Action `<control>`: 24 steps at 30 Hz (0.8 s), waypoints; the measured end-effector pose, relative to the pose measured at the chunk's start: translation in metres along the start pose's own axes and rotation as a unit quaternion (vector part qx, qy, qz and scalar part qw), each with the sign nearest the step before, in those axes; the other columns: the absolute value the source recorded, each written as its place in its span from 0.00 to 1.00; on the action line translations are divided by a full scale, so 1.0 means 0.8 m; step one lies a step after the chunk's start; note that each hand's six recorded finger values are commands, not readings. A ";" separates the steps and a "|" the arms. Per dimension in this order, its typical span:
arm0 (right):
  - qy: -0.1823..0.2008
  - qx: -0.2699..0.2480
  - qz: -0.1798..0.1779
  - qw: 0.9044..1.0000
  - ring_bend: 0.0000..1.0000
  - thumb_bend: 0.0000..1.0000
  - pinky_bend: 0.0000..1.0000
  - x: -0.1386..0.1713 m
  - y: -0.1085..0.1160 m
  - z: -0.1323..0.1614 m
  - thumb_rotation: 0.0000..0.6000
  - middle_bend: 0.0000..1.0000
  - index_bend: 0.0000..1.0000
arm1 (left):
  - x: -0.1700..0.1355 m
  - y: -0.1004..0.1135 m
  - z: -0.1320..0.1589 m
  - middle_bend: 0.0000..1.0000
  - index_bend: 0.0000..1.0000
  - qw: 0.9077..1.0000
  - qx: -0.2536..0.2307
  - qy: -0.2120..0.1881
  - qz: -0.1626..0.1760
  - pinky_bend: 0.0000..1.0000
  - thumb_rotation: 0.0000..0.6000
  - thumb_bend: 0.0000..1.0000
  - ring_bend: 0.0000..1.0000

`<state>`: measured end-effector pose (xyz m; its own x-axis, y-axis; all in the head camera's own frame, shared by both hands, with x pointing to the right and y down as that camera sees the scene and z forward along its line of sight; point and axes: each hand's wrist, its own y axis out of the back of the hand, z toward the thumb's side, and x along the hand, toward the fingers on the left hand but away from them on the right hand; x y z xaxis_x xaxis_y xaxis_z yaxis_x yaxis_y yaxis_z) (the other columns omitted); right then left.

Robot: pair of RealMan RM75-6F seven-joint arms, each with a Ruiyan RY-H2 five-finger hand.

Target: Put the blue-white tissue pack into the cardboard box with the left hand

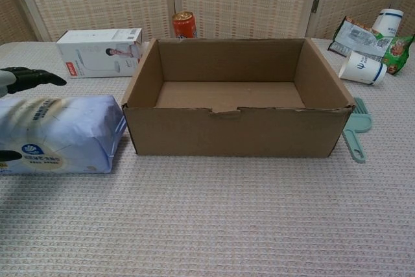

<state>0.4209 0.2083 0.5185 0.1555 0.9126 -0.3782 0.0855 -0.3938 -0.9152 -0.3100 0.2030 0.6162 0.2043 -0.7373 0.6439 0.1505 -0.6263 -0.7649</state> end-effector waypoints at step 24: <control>-0.003 -0.002 0.001 1.000 0.00 0.00 0.00 -0.004 -0.001 -0.003 1.00 0.03 0.06 | 0.051 -0.020 -0.017 0.00 0.00 0.999 0.023 0.031 -0.034 0.13 1.00 0.18 0.00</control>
<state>0.4230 0.2057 0.5205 0.1500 0.9124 -0.3809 0.0884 -0.3961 -0.9139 -0.3171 0.1794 0.6553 0.1323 -0.7082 0.6935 0.2069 -0.6645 -0.7181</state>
